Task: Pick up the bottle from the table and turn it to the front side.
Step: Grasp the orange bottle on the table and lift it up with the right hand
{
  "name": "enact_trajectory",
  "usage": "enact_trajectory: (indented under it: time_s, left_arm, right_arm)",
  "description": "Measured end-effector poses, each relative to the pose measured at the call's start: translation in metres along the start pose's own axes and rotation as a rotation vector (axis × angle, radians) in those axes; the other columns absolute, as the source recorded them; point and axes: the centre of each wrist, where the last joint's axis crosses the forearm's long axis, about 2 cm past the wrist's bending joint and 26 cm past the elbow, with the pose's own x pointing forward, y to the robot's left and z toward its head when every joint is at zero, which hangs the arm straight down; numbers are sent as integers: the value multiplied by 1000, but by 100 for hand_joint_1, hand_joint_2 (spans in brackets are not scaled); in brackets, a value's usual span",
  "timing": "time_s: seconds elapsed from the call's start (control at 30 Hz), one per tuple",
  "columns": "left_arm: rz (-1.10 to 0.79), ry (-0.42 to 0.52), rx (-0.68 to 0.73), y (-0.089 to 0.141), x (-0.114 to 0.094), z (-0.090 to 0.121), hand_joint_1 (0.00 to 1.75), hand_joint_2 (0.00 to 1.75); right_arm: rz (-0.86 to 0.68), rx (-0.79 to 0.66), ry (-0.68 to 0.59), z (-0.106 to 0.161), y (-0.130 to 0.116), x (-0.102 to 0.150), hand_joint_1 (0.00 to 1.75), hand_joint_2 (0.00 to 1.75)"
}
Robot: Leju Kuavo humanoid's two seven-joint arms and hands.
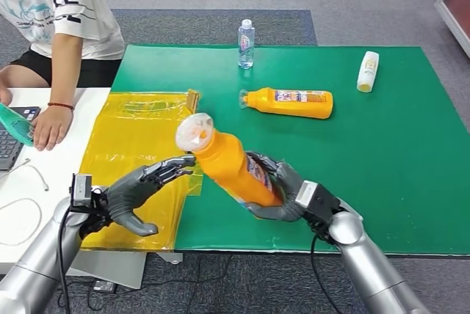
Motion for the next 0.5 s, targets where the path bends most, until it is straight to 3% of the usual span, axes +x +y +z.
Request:
enact_trajectory:
  time_s: [0.2,0.5]
  left_arm:
    - [-22,-9,16,11,8,3,0,175]
    - [-53,-24,125,17,2,3,0,175]
  right_arm:
    - [67,13,24,-7,10,-2,175,175]
    - [82,21,31,-8,22,-3,175,175]
